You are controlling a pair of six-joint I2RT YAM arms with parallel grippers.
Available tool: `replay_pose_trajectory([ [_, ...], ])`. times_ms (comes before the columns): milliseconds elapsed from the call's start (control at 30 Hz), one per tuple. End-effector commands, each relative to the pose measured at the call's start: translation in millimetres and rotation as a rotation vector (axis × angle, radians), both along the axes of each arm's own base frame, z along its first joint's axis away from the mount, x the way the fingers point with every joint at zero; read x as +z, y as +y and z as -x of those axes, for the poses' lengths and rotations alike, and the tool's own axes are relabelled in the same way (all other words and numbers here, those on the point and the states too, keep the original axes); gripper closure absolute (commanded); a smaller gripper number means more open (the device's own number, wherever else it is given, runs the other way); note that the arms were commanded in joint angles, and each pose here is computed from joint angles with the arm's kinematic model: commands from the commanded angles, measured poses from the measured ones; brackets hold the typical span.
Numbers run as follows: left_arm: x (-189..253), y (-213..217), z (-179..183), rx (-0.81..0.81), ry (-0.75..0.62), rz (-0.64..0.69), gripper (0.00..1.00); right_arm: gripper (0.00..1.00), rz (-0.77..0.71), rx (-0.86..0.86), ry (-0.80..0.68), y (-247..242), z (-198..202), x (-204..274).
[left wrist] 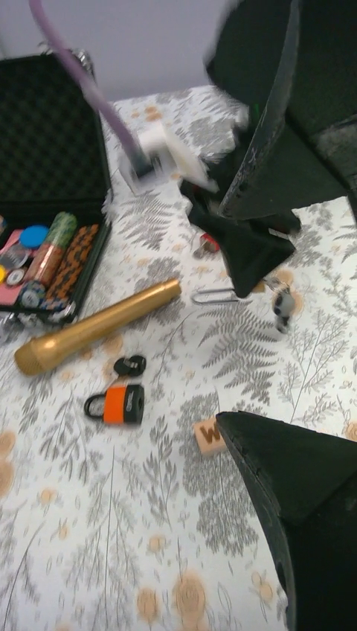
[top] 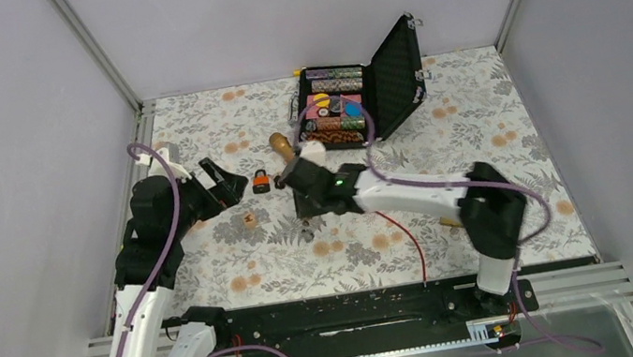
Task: Lock with the key
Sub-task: Pick up the lock from the center of the board.
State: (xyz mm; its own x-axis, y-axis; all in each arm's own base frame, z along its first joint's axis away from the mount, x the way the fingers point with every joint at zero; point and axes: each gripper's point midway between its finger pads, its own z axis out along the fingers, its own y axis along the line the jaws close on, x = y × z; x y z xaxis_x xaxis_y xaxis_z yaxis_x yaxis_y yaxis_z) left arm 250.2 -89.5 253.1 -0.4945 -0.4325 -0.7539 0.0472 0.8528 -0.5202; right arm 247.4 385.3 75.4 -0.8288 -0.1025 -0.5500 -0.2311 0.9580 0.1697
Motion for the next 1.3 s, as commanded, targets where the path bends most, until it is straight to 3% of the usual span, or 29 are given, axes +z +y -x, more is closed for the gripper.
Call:
replay_pose_trajectory([
  [0, 23, -35, 2, -0.191, -0.092, 0.099, 0.02, 0.71, -0.471, -0.068, -0.116, 16, -14, 110],
  [167, 46, -70, 16, -0.362, -0.227, 0.156, 0.03, 0.71, -0.843, -0.084, -0.172, 17, -5, 184],
  [500, 64, -117, 50, -0.577, -0.397, 0.105, 0.08, 0.71, -1.24, -0.133, -0.144, 7, 11, 257],
  [667, 66, -118, 45, -0.512, -0.463, 0.067, 0.11, 0.71, -1.298, -0.152, -0.092, 8, 15, 266],
  [900, 62, -116, 32, -0.427, -0.457, 0.026, 0.34, 0.71, -1.327, -0.178, -0.049, 7, 17, 269],
  [1033, 66, -116, 31, -0.409, -0.483, 0.021, 0.47, 0.71, -1.243, -0.201, 0.01, 10, 19, 257],
  [1267, 64, -112, 26, -0.351, -0.503, -0.033, 0.59, 0.7, -1.216, -0.241, 0.039, 10, 17, 251],
])
